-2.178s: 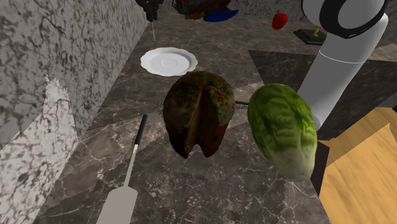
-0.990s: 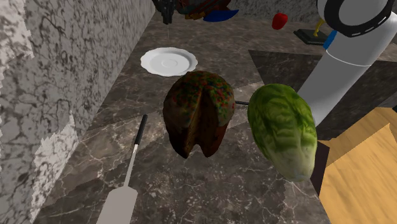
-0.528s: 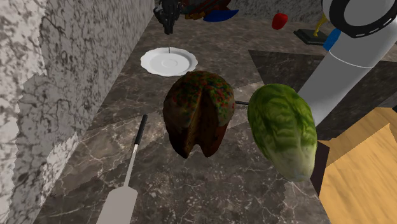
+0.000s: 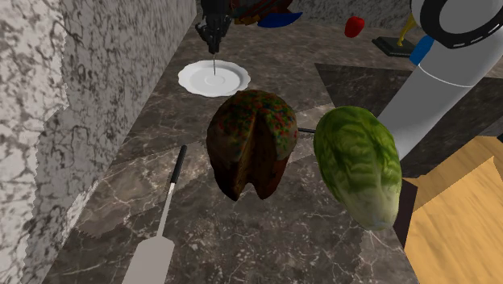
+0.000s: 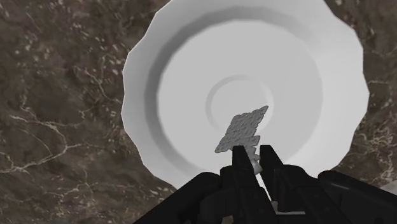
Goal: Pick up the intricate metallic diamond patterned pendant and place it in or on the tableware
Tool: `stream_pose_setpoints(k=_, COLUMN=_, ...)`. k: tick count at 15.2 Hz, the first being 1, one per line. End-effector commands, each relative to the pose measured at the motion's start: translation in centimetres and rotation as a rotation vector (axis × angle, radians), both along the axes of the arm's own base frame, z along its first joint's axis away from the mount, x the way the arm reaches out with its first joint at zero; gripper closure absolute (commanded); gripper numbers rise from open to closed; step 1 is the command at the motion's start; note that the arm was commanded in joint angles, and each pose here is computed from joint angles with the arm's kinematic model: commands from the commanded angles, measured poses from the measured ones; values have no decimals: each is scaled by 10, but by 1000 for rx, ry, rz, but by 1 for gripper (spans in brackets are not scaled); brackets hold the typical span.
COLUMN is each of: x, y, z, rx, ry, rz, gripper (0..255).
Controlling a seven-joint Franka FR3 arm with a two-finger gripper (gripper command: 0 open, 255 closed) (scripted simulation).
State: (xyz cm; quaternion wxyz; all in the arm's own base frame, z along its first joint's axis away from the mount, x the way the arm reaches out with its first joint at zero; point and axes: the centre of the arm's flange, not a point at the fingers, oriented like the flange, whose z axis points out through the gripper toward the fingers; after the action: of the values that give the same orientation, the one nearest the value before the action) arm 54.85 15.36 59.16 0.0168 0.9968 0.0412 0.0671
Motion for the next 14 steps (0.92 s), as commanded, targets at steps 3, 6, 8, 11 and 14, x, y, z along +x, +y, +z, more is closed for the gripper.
stream_pose_setpoints(k=3, x=0, y=0, z=-1, rx=0, ry=0, rz=0, gripper=255)
stream_pose_setpoints(k=6, x=0, y=0, z=-1, rx=0, ry=0, rz=0, gripper=0)
stream_pose_setpoints(k=8, x=0, y=0, z=-1, rx=0, ry=0, rz=0, gripper=0)
stream_pose_setpoints(k=11, x=-2, y=0, z=12, rx=0, ry=0, rz=0, gripper=0)
stream_pose_setpoints(k=14, x=-7, y=1, z=49, rx=0, ry=0, rz=0, gripper=0)
